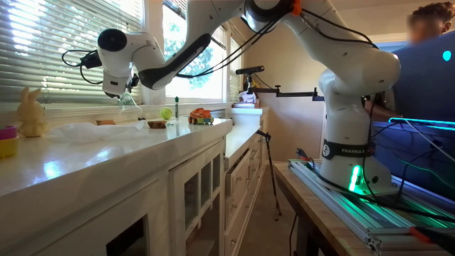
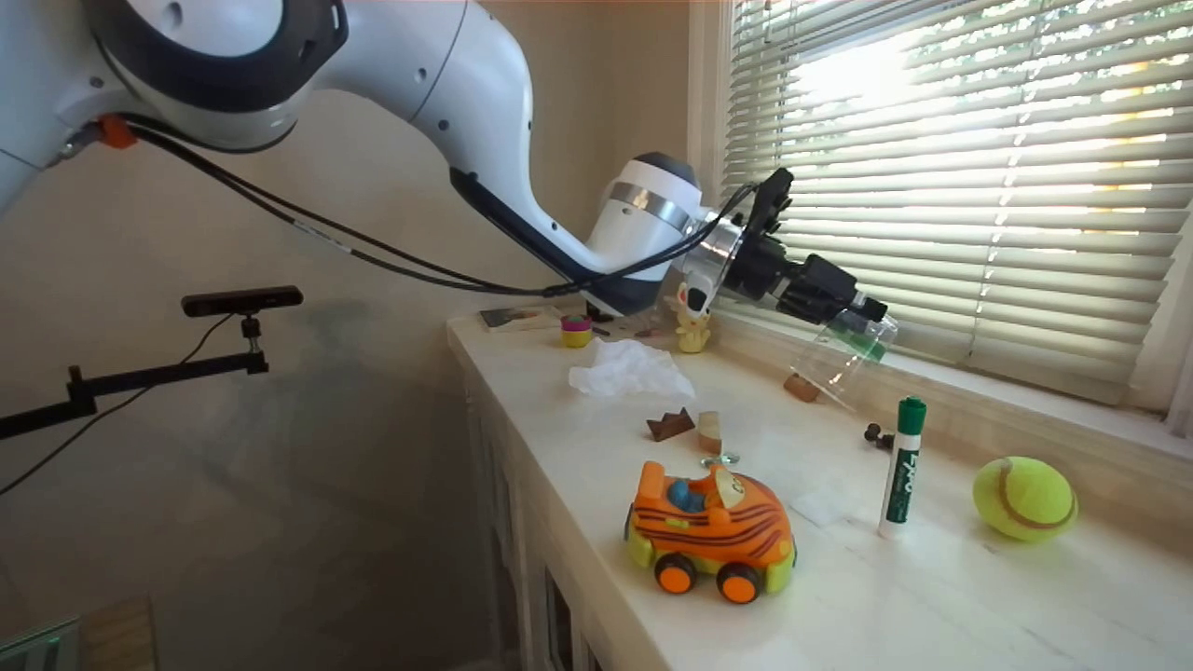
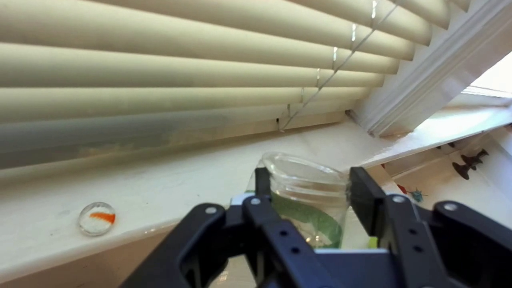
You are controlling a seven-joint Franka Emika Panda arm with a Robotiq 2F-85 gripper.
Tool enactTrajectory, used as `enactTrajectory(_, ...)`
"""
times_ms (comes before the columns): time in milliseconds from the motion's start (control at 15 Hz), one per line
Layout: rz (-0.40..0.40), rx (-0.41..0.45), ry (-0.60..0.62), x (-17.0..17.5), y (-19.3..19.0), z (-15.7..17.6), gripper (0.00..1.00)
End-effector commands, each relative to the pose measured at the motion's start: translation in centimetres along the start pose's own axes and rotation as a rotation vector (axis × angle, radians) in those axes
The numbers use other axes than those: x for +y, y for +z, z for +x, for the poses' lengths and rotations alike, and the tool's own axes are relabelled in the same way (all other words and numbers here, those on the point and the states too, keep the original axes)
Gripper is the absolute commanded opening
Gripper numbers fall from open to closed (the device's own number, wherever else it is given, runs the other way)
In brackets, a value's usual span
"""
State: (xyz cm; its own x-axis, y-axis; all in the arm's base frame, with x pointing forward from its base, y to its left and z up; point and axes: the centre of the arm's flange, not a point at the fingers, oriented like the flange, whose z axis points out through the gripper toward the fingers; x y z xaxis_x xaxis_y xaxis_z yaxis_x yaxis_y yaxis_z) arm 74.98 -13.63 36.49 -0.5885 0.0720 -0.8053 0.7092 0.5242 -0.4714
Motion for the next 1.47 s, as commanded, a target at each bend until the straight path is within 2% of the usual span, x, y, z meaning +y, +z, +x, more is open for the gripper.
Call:
enactTrajectory(0,0.016,-0.023,0.007,-0.3,-0.4,0.5,0.27)
enactTrajectory(600,0.021,-0.056,-0.012,0.5,-0.5,0.7,0.28)
enactTrajectory(667,0.021,-0.058,-0.012,0.5,-0.5,0.8,0.32)
enactTrajectory(733,0.021,-0.058,-0.013,0.6,-0.5,0.8,0.41)
enactTrajectory(800,0.021,-0.058,-0.014,0.7,-0.5,0.9,0.42)
enactTrajectory(867,0.02,-0.059,-0.015,0.8,-0.6,1.0,0.48)
enactTrajectory(933,0.02,-0.057,-0.016,0.8,-0.6,1.0,0.65)
enactTrajectory(1000,0.02,-0.058,-0.017,0.8,-0.6,1.0,0.71)
enactTrajectory(1067,0.019,-0.058,-0.018,0.9,-0.6,1.0,0.84)
enactTrajectory(1200,0.021,-0.058,-0.018,0.9,-0.7,1.0,0.99)
enactTrajectory(1400,0.021,-0.059,-0.019,1.1,-0.8,0.7,1.0)
